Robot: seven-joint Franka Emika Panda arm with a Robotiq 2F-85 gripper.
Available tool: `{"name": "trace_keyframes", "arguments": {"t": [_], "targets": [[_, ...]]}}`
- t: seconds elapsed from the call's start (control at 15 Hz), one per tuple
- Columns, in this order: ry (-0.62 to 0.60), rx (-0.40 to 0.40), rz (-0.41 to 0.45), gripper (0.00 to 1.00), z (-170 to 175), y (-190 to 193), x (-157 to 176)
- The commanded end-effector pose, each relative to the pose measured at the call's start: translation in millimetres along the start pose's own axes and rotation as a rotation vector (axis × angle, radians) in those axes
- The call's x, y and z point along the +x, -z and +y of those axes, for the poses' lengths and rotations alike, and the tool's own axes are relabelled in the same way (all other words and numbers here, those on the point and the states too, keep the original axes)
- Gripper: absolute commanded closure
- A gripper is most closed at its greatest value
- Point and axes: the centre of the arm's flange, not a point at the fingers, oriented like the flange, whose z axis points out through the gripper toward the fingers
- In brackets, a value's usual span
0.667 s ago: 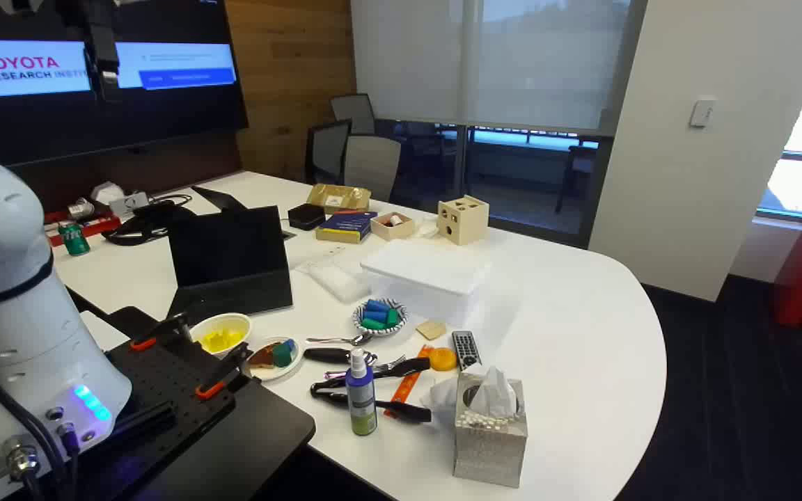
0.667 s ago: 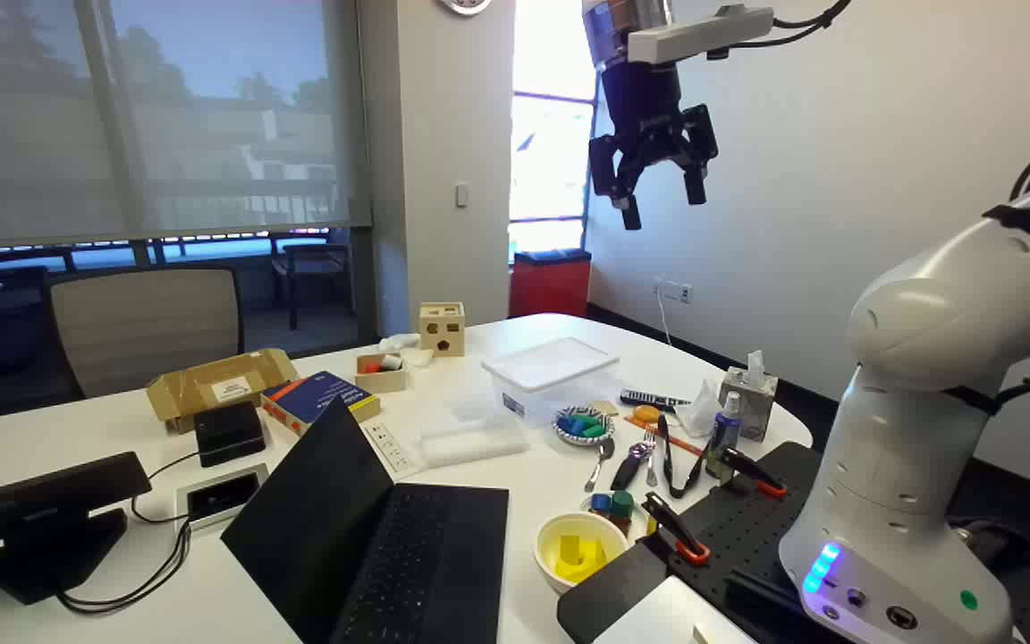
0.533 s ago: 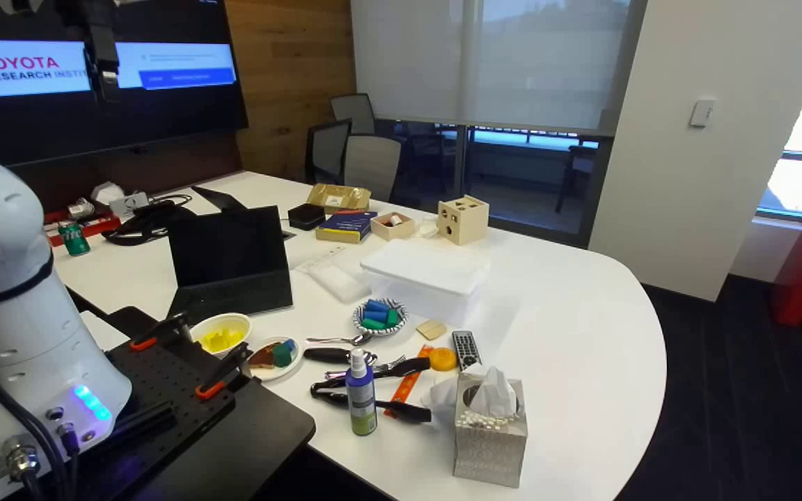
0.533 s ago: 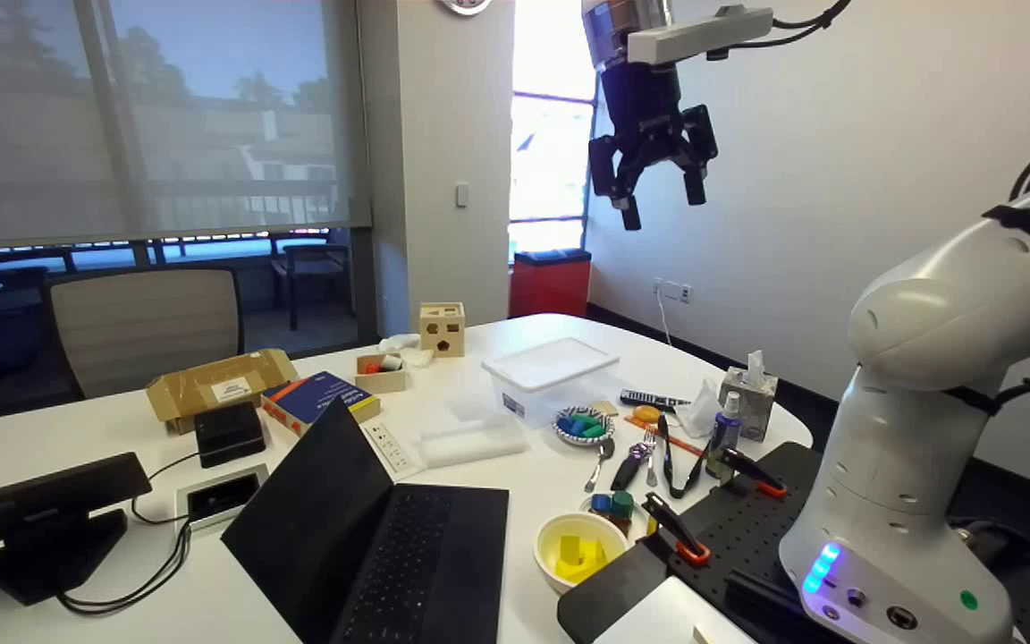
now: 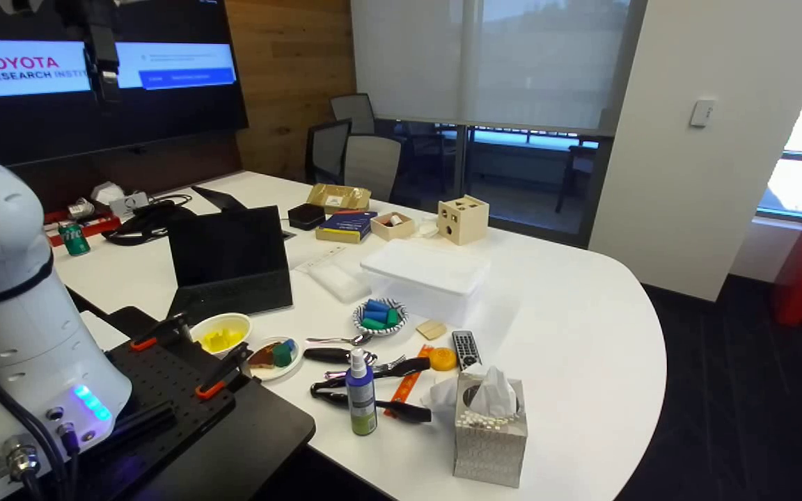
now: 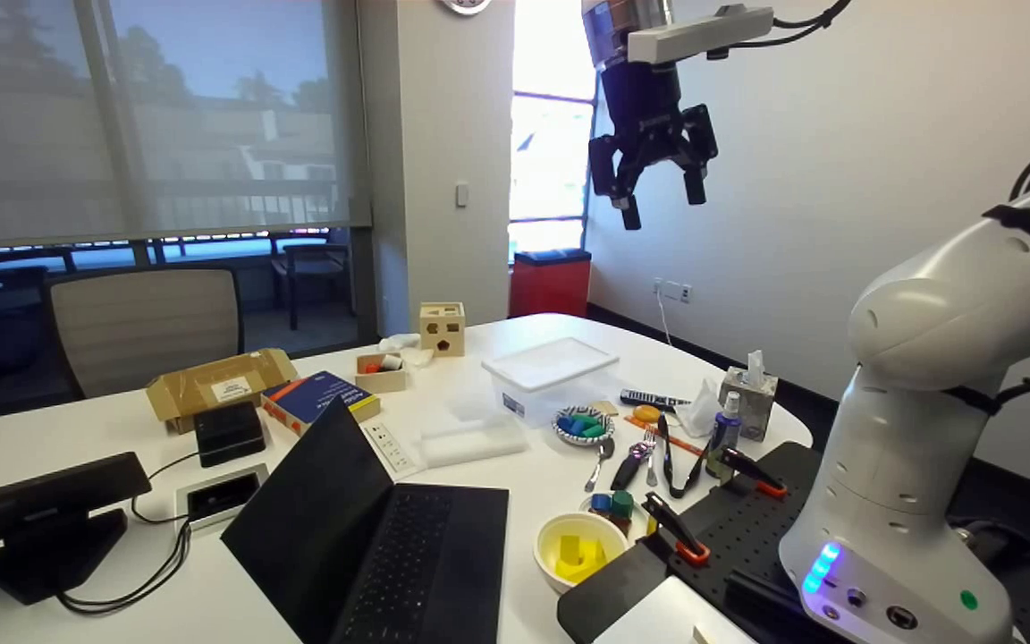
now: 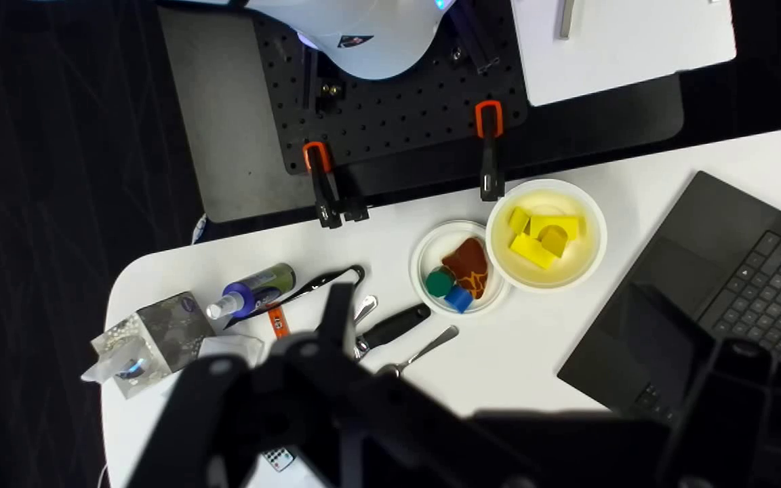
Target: Press a key on the laptop then close the laptop.
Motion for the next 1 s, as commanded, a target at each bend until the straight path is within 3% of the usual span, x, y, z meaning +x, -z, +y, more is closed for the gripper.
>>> {"name": "trace_keyframes", "arguments": {"t": [0.0, 0.47, 0.6, 0.73, 0.93], "targets": [[0.000, 0.000, 0.000, 0.00, 0.0, 0.0, 0.0], [0.000, 0.000, 0.000, 0.00, 0.0, 0.0, 0.0], [0.095, -0.022, 0.023, 0.00, -28.9, -11.4, 39.7], [0.221, 0.009, 0.049, 0.00, -61.3, -26.6, 75.4], [0.372, 0.046, 0.013, 0.00, -111.8, -62.3, 116.3]]}}
